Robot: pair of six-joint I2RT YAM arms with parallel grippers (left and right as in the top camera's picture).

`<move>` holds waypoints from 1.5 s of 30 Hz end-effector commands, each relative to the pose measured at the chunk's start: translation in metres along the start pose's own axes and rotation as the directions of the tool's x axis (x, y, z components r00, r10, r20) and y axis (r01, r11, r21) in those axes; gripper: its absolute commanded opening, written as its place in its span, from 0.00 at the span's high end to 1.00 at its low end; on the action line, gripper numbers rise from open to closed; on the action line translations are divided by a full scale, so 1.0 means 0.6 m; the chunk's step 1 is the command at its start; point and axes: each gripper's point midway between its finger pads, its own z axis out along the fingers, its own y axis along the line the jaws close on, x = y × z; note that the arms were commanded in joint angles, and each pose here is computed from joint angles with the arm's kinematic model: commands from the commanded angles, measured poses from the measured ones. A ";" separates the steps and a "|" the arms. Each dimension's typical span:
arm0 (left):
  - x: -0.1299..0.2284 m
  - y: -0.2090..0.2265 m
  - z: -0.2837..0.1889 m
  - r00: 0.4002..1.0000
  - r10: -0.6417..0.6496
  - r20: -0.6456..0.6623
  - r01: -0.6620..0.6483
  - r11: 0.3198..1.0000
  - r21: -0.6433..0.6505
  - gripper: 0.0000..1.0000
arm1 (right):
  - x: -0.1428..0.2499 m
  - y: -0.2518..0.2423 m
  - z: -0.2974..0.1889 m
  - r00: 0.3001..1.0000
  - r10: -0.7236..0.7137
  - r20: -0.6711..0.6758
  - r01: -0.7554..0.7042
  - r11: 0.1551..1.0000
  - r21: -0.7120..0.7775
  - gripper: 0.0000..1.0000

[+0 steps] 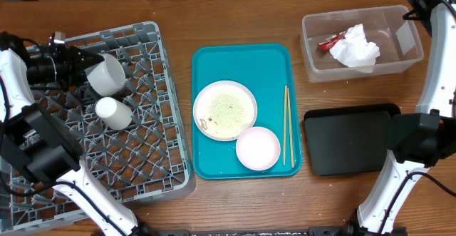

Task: Sort waste into correct bins and load items into the dishwasher
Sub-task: 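Carry the grey bowl to the rack's back row and set it down, then release the grey bowl and lift the left gripper from the rack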

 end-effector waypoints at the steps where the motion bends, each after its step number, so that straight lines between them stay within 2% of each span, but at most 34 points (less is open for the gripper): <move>1: -0.004 0.038 -0.042 0.998 -0.042 0.043 0.049 0.985 -0.166 0.66 | -0.015 0.002 -0.026 0.999 0.020 0.033 -0.020 0.999 -0.026 0.00; 5: -0.015 0.029 -0.094 0.994 -0.031 0.103 0.054 0.971 -0.235 0.65 | -0.015 0.002 -0.026 0.999 0.020 0.033 -0.020 0.999 -0.026 0.00; 9: -0.019 0.036 -0.157 0.980 -0.051 0.195 0.128 0.905 -0.407 0.60 | -0.015 0.002 -0.026 0.999 0.020 0.033 -0.020 0.999 -0.026 0.00; 13: -0.013 0.042 -0.206 0.963 -0.048 0.266 0.190 0.820 -0.540 0.47 | -0.015 0.002 -0.026 0.999 0.020 0.033 -0.020 0.999 -0.026 0.00; 14: -0.014 0.040 -0.209 0.962 -0.038 0.271 0.187 0.814 -0.549 0.40 | -0.015 0.002 -0.026 0.999 0.020 0.033 -0.020 0.999 -0.026 0.00; 16: -0.014 0.035 -0.206 0.963 -0.029 0.268 0.178 0.815 -0.552 0.39 | -0.015 0.002 -0.026 0.999 0.020 0.033 -0.020 0.999 -0.026 0.00; 19: -0.013 0.026 -0.192 0.970 -0.008 0.244 0.148 0.813 -0.563 0.49 | -0.015 0.002 -0.026 0.999 0.020 0.033 -0.020 0.999 -0.026 0.00; 20: -0.012 0.022 -0.185 0.973 0.003 0.233 0.133 0.813 -0.567 0.60 | -0.015 0.002 -0.026 0.999 0.020 0.033 -0.020 0.999 -0.025 0.00; 21: -0.011 0.015 -0.176 0.976 0.020 0.215 0.109 0.813 -0.571 0.77 | -0.015 0.002 -0.026 0.999 0.020 0.033 -0.020 0.999 -0.025 0.00; 23: -0.009 0.007 -0.163 0.980 0.041 0.193 0.082 0.807 -0.585 0.96 | -0.015 0.002 -0.026 0.999 0.020 0.033 -0.020 0.999 -0.025 0.00; 28: -0.006 0.007 -0.150 0.980 0.051 0.194 0.095 0.735 -0.671 0.96 | -0.015 0.002 -0.026 0.999 0.020 0.033 -0.020 0.999 -0.025 0.00; 33: 0.003 -0.025 -0.108 0.987 0.088 0.135 0.022 0.757 -0.653 0.96 | -0.015 0.002 -0.026 0.999 0.020 0.033 -0.020 0.999 -0.026 0.00; 40: 0.032 -0.099 0.008 0.978 0.209 0.004 -0.155 0.738 -0.657 0.96 | -0.015 0.002 -0.026 0.999 0.020 0.033 -0.020 0.999 -0.026 0.00; 45: 0.037 -0.117 0.093 0.968 0.249 0.017 -0.160 0.671 -0.724 0.96 | -0.015 0.002 -0.026 0.999 0.020 0.033 -0.020 0.999 -0.025 0.00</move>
